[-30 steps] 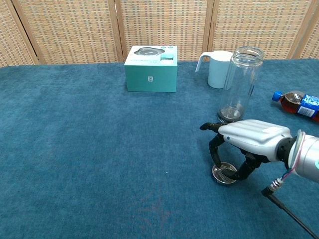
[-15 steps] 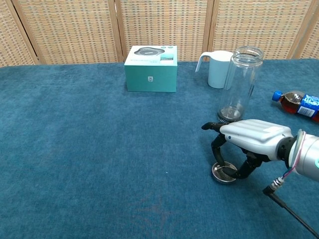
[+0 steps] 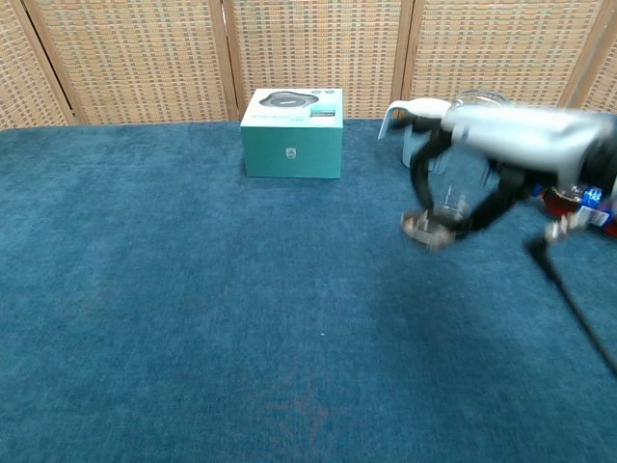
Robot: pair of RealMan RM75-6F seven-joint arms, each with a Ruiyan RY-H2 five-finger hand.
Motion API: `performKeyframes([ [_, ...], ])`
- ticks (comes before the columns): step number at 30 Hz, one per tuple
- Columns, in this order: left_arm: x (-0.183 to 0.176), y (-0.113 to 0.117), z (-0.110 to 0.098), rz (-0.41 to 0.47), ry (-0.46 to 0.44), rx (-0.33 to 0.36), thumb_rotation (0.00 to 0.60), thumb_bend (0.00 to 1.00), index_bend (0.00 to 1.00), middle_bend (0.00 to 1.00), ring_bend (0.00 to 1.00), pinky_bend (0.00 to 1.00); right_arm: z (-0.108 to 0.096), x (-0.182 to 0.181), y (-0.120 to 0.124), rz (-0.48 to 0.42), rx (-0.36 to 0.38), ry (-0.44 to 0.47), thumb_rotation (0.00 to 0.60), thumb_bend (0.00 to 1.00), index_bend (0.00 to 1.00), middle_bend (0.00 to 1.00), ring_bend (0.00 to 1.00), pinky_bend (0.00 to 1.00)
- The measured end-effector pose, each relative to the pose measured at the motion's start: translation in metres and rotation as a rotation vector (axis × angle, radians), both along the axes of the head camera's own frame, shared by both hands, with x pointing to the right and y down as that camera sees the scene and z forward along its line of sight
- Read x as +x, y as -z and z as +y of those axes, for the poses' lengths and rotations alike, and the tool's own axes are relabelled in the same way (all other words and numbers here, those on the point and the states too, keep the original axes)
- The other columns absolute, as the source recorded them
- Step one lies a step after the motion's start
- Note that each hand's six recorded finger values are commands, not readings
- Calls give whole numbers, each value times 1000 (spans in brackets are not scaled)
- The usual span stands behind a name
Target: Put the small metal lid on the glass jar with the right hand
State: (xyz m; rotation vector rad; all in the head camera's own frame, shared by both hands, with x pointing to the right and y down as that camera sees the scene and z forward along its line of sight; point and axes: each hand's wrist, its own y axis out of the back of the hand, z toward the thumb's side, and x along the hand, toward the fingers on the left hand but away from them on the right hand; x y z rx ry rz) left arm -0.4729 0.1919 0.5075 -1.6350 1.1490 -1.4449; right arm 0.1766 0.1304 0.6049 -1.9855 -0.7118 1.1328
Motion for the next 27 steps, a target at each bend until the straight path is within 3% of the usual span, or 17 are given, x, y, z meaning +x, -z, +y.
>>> performKeyframes([
  [8,1,-2,-1,-1,1,-3,600,78,0,0,0,0,-70,25,38,6,98,-166,600,590,654,0,0,0],
  [14,1,-4,-2,-6,2,-8,600,78,0,0,0,0,-108,42,48,69,145,-246,600,590,654,0,0,0],
  [20,0,-4,-2,-9,8,-10,600,78,0,0,0,0,-122,60,33,137,151,-302,600,590,654,0,0,0],
  [27,1,-5,-2,-8,4,-12,600,78,0,0,0,0,-117,57,17,134,114,-306,600,589,654,0,0,0],
])
